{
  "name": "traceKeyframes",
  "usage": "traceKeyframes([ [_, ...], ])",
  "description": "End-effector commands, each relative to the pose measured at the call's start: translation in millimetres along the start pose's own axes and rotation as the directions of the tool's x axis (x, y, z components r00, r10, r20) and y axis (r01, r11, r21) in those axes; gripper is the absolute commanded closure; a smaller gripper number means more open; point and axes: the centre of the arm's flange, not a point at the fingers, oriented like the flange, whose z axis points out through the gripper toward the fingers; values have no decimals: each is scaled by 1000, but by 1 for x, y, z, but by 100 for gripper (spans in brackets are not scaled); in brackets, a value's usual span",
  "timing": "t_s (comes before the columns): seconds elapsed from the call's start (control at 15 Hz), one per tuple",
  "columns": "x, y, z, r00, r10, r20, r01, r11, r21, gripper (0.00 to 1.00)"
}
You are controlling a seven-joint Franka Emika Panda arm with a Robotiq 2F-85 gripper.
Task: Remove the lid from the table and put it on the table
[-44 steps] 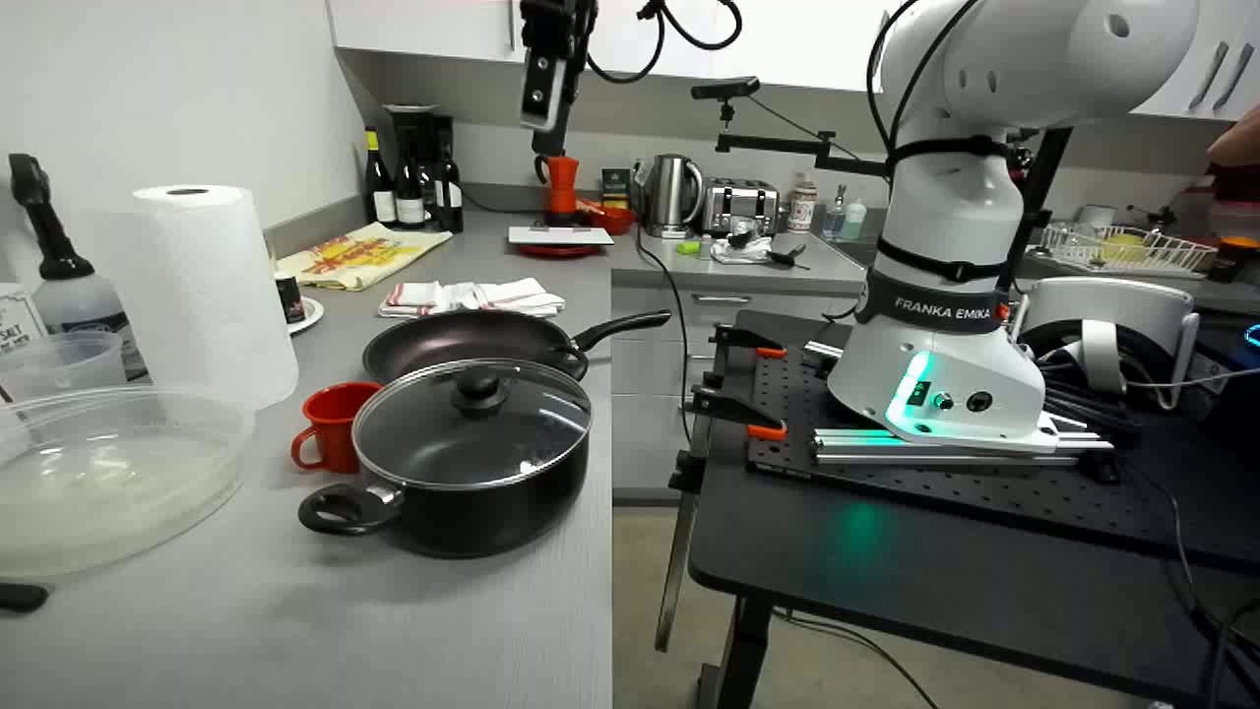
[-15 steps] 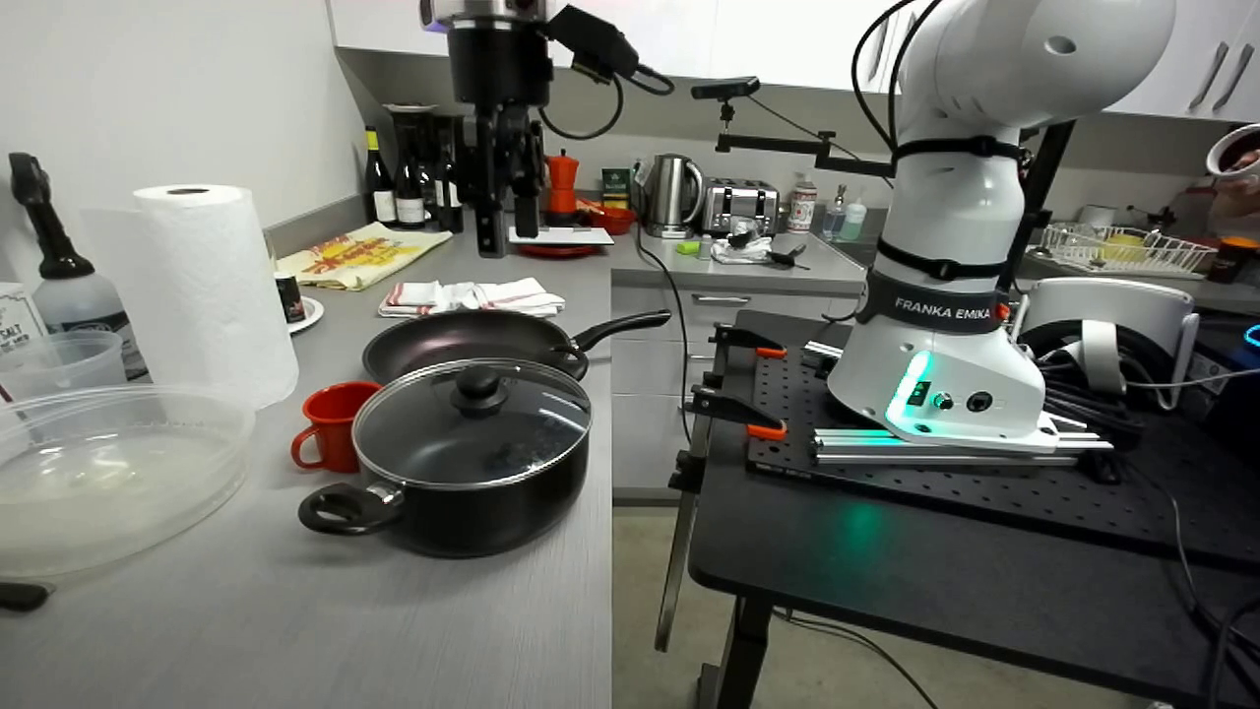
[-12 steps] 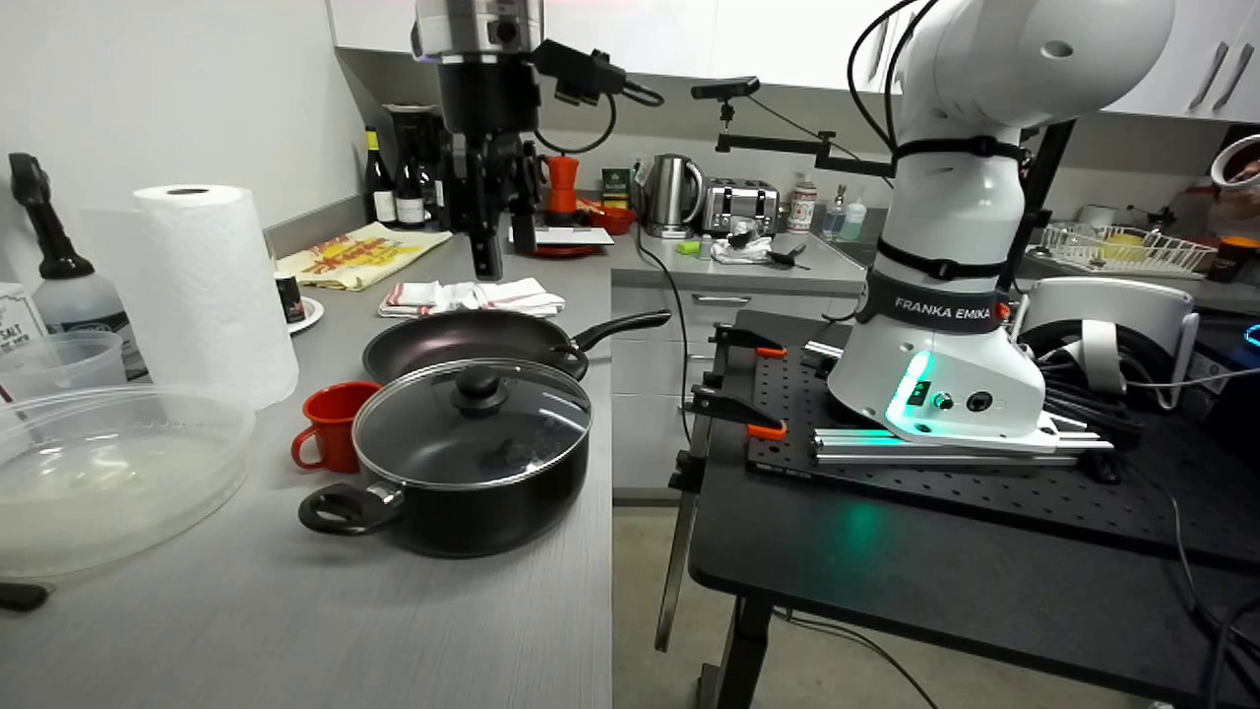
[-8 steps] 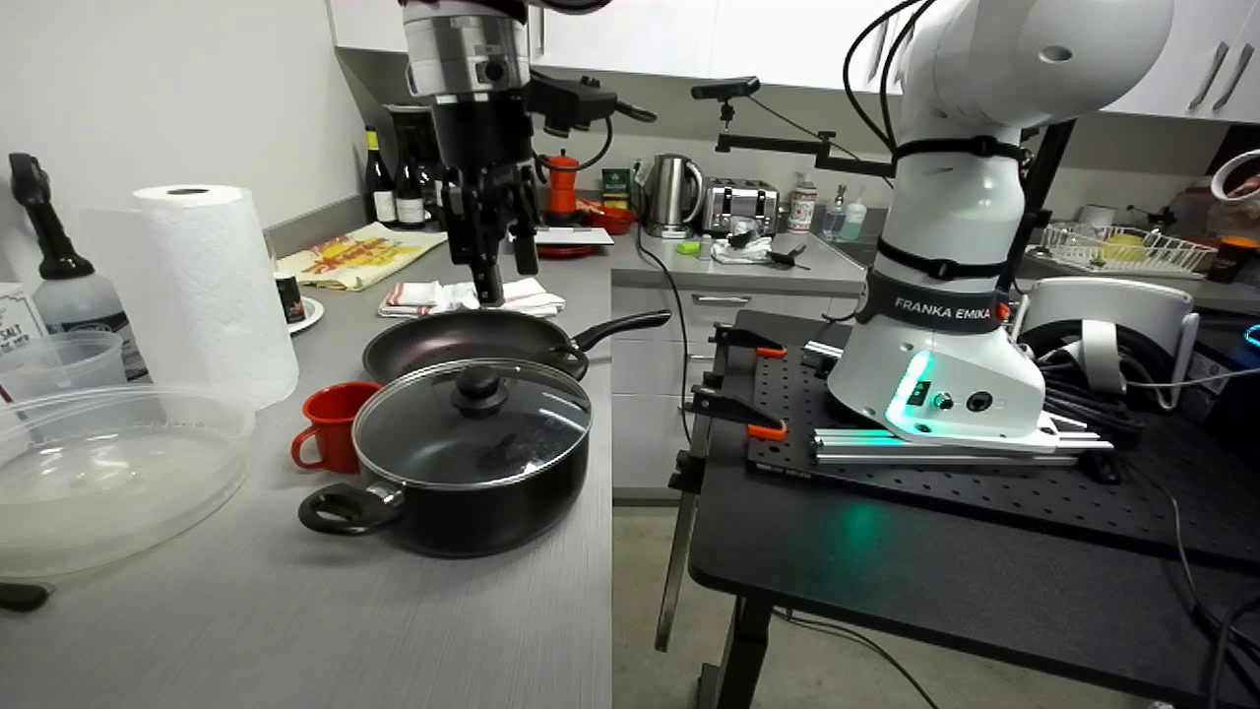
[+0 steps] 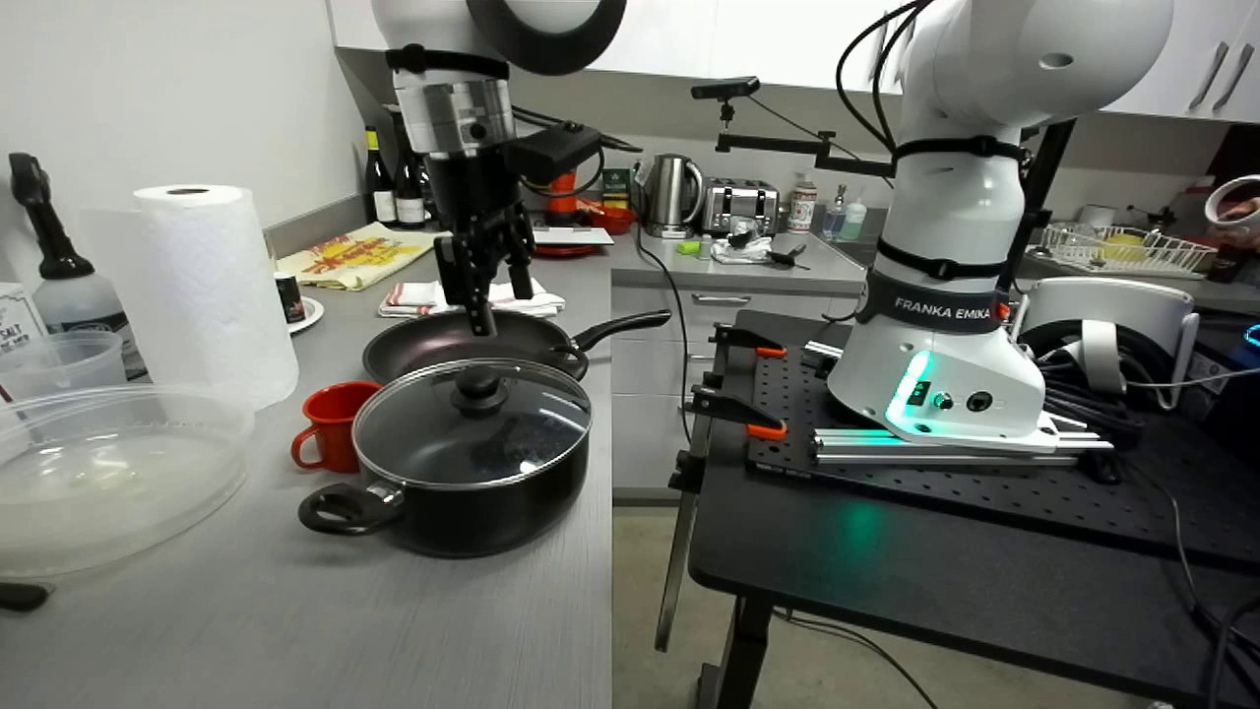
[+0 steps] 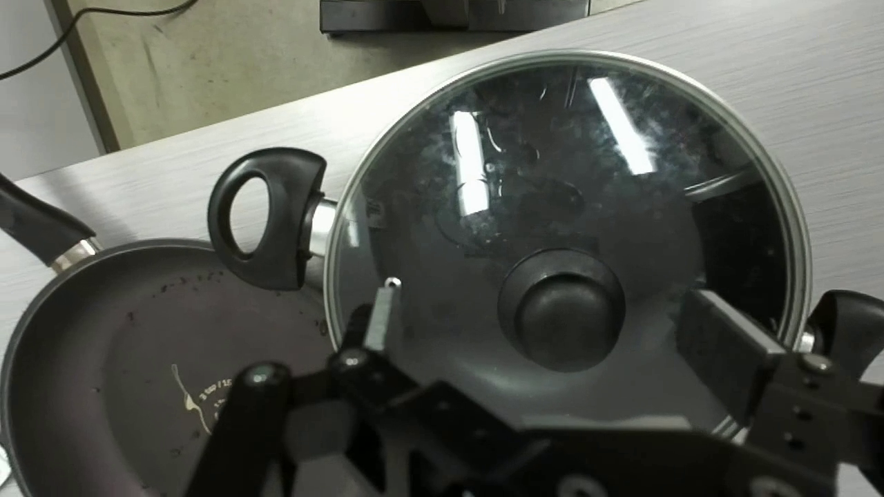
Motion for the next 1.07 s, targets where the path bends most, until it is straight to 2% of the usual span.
traceKeyframes([
  [0.0, 21, -2, 19, 999, 33, -29, -34, 999, -35, 0],
  [1.0, 47, -21, 53, 999, -11, -35, 9, 999, -47, 0],
])
